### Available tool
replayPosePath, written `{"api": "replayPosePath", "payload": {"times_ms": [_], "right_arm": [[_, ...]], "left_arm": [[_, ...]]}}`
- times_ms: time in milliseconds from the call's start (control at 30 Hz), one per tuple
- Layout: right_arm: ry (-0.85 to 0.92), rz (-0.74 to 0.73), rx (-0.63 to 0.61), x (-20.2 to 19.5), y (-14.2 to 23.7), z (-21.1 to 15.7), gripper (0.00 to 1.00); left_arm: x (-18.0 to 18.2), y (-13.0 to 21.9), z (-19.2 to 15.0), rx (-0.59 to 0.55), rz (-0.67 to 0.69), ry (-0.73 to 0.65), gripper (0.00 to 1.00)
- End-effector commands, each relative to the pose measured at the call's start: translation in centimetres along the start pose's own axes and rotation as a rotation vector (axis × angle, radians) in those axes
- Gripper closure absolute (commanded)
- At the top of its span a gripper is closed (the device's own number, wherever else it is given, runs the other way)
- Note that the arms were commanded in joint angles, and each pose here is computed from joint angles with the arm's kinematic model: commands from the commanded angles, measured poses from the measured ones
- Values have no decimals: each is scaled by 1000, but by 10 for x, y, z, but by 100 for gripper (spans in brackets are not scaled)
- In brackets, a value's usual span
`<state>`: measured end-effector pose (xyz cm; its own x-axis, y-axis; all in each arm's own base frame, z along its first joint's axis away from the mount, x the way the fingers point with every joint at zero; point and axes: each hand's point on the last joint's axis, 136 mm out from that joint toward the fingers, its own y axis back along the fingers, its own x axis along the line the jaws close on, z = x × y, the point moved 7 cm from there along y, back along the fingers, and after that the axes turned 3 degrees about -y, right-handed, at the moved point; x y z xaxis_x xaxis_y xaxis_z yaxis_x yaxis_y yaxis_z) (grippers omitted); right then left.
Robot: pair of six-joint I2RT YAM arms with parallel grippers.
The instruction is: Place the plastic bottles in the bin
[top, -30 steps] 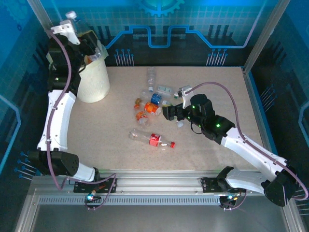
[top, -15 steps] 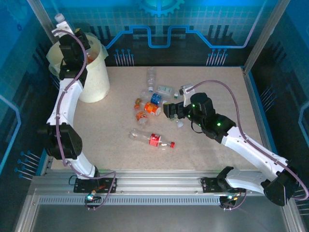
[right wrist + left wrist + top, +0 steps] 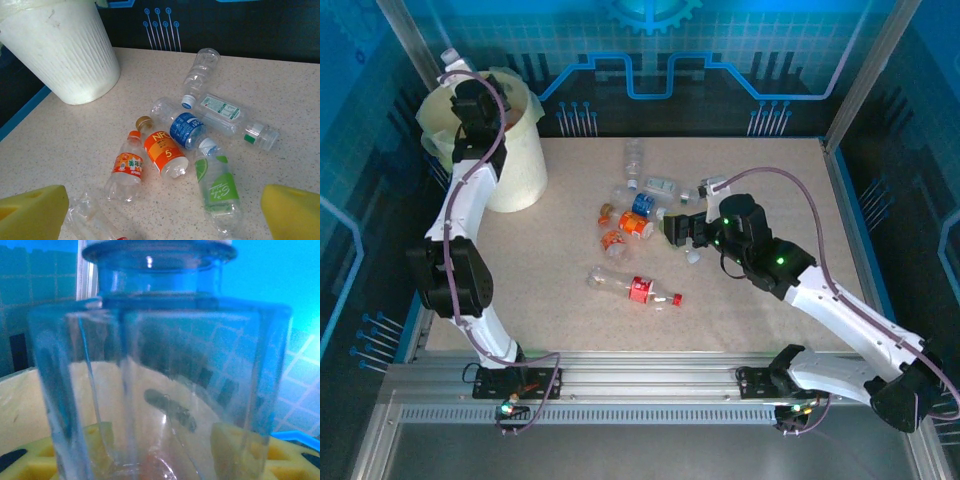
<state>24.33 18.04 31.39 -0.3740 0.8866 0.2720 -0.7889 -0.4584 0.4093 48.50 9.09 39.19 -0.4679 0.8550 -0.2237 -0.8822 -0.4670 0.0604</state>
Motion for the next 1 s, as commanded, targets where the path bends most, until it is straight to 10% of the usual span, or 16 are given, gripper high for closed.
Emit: {"api": "replayPosePath", "payload": {"times_ms": [0,500,967], "right_arm": [[-22,-21,-7,-2,5,0,0],[-46,-58,27,-10,0,-17,0],[-158,-176,18,-46,1,-67,0]], "left_arm": [[7,0,-7,5,10,13,42],[1,36,9,73,-121,134,23],[-9,146,-20,336,-210,325,1]]}}
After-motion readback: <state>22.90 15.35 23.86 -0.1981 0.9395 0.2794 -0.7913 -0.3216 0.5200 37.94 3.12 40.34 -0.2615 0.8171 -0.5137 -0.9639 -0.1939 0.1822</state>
